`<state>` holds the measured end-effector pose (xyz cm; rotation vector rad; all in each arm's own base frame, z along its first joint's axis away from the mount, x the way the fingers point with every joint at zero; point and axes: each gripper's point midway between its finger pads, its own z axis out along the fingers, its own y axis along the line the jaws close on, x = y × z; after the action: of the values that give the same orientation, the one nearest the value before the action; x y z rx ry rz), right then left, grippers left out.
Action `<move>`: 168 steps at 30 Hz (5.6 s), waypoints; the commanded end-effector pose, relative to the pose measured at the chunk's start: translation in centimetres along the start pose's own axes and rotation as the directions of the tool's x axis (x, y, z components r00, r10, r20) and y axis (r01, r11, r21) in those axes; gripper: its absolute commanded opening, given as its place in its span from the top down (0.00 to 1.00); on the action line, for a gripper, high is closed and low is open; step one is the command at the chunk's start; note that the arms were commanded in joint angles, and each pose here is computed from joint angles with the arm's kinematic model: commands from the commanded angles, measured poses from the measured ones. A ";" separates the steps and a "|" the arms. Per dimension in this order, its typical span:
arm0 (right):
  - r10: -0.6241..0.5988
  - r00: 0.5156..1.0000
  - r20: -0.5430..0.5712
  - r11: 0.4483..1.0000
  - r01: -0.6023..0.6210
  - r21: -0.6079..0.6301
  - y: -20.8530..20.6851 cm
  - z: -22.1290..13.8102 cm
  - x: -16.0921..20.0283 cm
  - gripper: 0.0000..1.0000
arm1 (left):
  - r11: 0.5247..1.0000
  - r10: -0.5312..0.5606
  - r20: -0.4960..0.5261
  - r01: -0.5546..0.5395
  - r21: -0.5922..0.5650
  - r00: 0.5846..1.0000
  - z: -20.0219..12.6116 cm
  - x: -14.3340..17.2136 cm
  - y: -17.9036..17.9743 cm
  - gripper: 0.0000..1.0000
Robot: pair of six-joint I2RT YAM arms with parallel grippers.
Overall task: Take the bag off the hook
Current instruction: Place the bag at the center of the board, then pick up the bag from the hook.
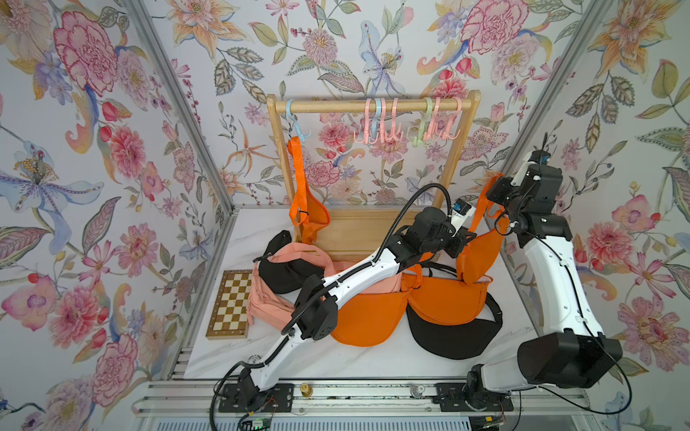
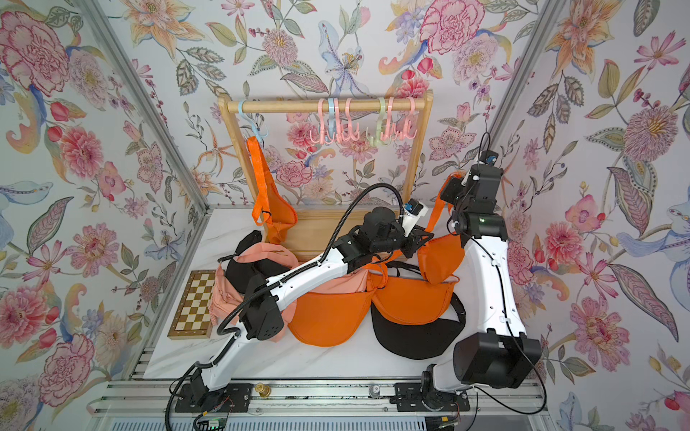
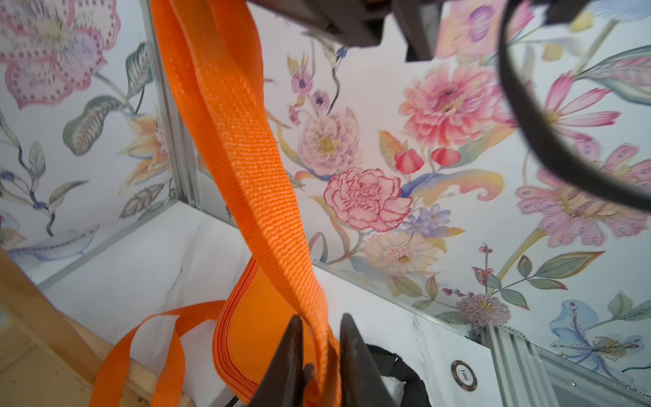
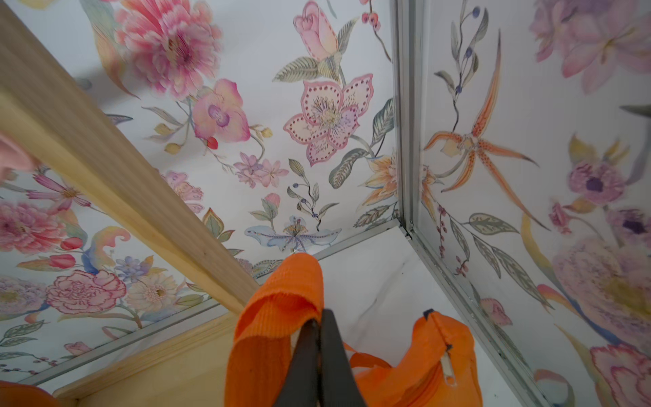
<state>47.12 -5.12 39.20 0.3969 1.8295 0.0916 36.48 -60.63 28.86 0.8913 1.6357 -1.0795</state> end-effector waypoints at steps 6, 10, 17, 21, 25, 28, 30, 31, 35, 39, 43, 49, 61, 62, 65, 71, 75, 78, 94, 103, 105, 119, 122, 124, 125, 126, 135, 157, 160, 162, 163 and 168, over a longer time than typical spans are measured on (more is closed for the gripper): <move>-0.021 0.998 -0.052 0.994 0.016 -0.105 3.2 6.4 3.8 1.00 | 0.982 -0.173 0.072 0.178 -0.068 0.982 1.1 2.2 9.7 0.78; 0.017 0.996 -0.090 0.995 -0.025 -0.096 2.5 8.0 5.4 1.00 | 0.968 -0.226 0.063 0.231 -0.096 0.972 0.8 3.4 12.2 0.47; 0.082 0.988 -0.133 0.990 -0.097 -0.104 1.8 7.7 7.6 0.72 | 0.967 -0.225 0.049 0.230 -0.109 0.973 -1.1 2.3 11.6 0.00; 0.082 0.989 -0.121 0.990 -0.096 -0.107 2.4 5.5 7.3 0.54 | 0.968 -0.219 0.063 0.225 -0.113 0.974 -3.4 1.0 10.4 0.00; 0.088 0.993 -0.080 0.993 -0.094 -0.074 2.0 2.5 6.0 0.49 | 0.964 -0.205 0.126 0.223 -0.145 0.971 -7.3 -0.7 9.3 0.00; 0.085 0.995 -0.054 0.994 -0.088 -0.062 2.1 0.4 5.2 0.50 | 0.960 -0.195 0.170 0.223 -0.168 0.966 -10.3 -2.1 8.3 0.00; 0.047 0.998 -0.029 0.997 -0.048 -0.056 3.0 -1.3 4.3 0.50 | 0.960 -0.176 0.189 0.211 -0.185 0.966 -12.4 -3.1 7.6 0.00; 0.019 1.000 -0.014 0.998 -0.020 -0.062 3.9 -2.2 3.9 0.50 | 0.958 -0.164 0.193 0.203 -0.200 0.967 -13.5 -3.5 7.3 0.00; -0.098 0.994 0.057 0.980 0.107 -0.169 9.9 -6.1 2.4 0.64 | 0.940 -0.081 0.200 0.142 -0.312 0.976 -18.4 -5.1 6.7 0.00; -0.177 0.978 0.108 0.920 0.204 -0.334 17.1 -9.3 2.6 0.86 | 0.865 0.039 0.165 0.049 -0.499 0.986 -24.4 -6.7 7.1 0.05; -0.216 0.966 0.141 0.818 0.258 -0.515 24.2 -11.9 4.1 0.93 | 0.743 0.099 0.117 0.005 -0.670 0.988 -31.3 -8.4 7.9 0.37; -0.261 0.936 0.235 0.652 0.351 -0.673 33.3 -15.3 6.5 0.74 | 0.549 0.104 0.158 0.076 -0.832 0.982 -41.5 -9.4 10.9 0.09; -0.304 0.939 0.163 0.597 0.321 -0.735 37.9 -12.7 10.7 0.01 | 0.599 -0.005 0.267 0.217 -0.771 0.964 -45.0 -9.4 20.0 0.00; -0.306 0.940 0.153 0.593 0.314 -0.742 38.2 -12.3 11.3 0.01 | 0.601 -0.007 0.271 0.220 -0.769 0.963 -44.9 -9.6 20.6 0.00; -0.302 0.945 0.129 0.567 0.286 -0.773 39.6 -11.6 12.8 0.05 | 0.632 -0.010 0.274 0.218 -0.744 0.962 -44.0 -10.1 22.0 0.00; -0.284 0.952 0.113 0.521 0.252 -0.816 41.5 -11.2 13.6 0.16 | 0.638 -0.007 0.295 0.231 -0.734 0.956 -43.5 -11.2 25.3 0.00; -0.268 0.958 0.098 0.508 0.227 -0.831 42.1 -10.8 14.4 0.17 | 0.626 0.004 0.266 0.205 -0.753 0.964 -42.6 -12.3 27.8 0.00; -0.255 0.964 0.073 0.507 0.198 -0.839 42.0 -10.5 15.4 0.15 | 0.646 0.018 0.271 0.196 -0.738 0.962 -41.7 -13.6 28.6 0.22; -0.245 0.965 0.093 0.530 0.214 -0.821 44.6 -8.6 18.2 0.01 | 0.812 -0.047 0.378 0.255 -0.524 0.925 -38.0 -16.3 20.8 0.91; -0.158 0.970 0.186 0.632 0.244 -0.736 45.8 -5.8 13.6 0.35 | 0.833 -0.096 0.392 0.289 -0.472 0.915 -36.0 -15.9 19.4 0.82; -0.139 0.972 0.188 0.623 0.233 -0.746 45.4 -6.0 12.6 0.69 | 0.824 -0.093 0.393 0.293 -0.486 0.915 -36.2 -15.9 19.6 0.59; -0.133 0.978 0.162 0.635 0.209 -0.744 40.8 -6.0 7.0 1.00 | 0.568 0.082 0.388 0.277 -0.775 0.918 -46.0 -12.5 19.1 0.00; -0.136 0.979 0.151 0.620 0.203 -0.758 40.6 -6.2 6.5 1.00 | 0.515 0.082 0.345 0.257 -0.818 0.935 -46.1 -11.1 21.0 0.00; -0.138 0.980 0.145 0.604 0.199 -0.772 40.6 -6.6 6.5 1.00 | 0.541 0.070 0.304 0.220 -0.812 0.950 -44.4 -10.9 22.3 0.00; -0.137 0.980 0.141 0.600 0.196 -0.775 40.6 -6.8 6.4 1.00 | 0.554 0.059 0.282 0.204 -0.808 0.957 -43.4 -10.8 23.2 0.00; -0.138 0.981 0.137 0.600 0.193 -0.776 40.6 -6.8 6.5 1.00 | 0.568 0.053 0.268 0.192 -0.800 0.962 -42.4 -10.8 23.7 0.00; -0.147 0.981 0.130 0.611 0.193 -0.768 39.8 -6.8 6.1 1.00 | 0.626 0.085 0.234 0.131 -0.769 0.968 -37.8 -12.0 28.4 0.00; -0.050 0.976 0.210 0.530 0.204 -0.823 42.3 -10.3 1.8 1.00 | 0.671 0.144 0.299 0.129 -0.730 0.943 -36.2 -19.8 27.3 1.00; -0.016 0.970 0.244 0.477 0.222 -0.851 43.9 -11.8 0.9 1.00 | 0.670 0.168 0.309 0.121 -0.732 0.936 -36.8 -21.5 26.2 1.00; 0.005 0.965 0.262 0.454 0.232 -0.860 44.4 -12.3 0.2 1.00 | 0.667 0.186 0.317 0.118 -0.736 0.930 -37.3 -22.4 25.4 1.00; 0.017 0.962 0.272 0.447 0.236 -0.863 44.5 -12.5 -0.2 1.00 | 0.668 0.195 0.324 0.117 -0.735 0.926 -37.5 -22.9 25.0 1.00; 0.048 0.958 0.283 0.389 0.243 -0.888 46.1 -15.4 -0.3 1.00 | 0.658 0.233 0.350 0.118 -0.744 0.907 -39.2 -25.1 23.1 0.99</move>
<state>43.94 39.54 54.89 -0.4889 1.3070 0.8723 54.59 -18.56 49.85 0.1363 1.5151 -0.4055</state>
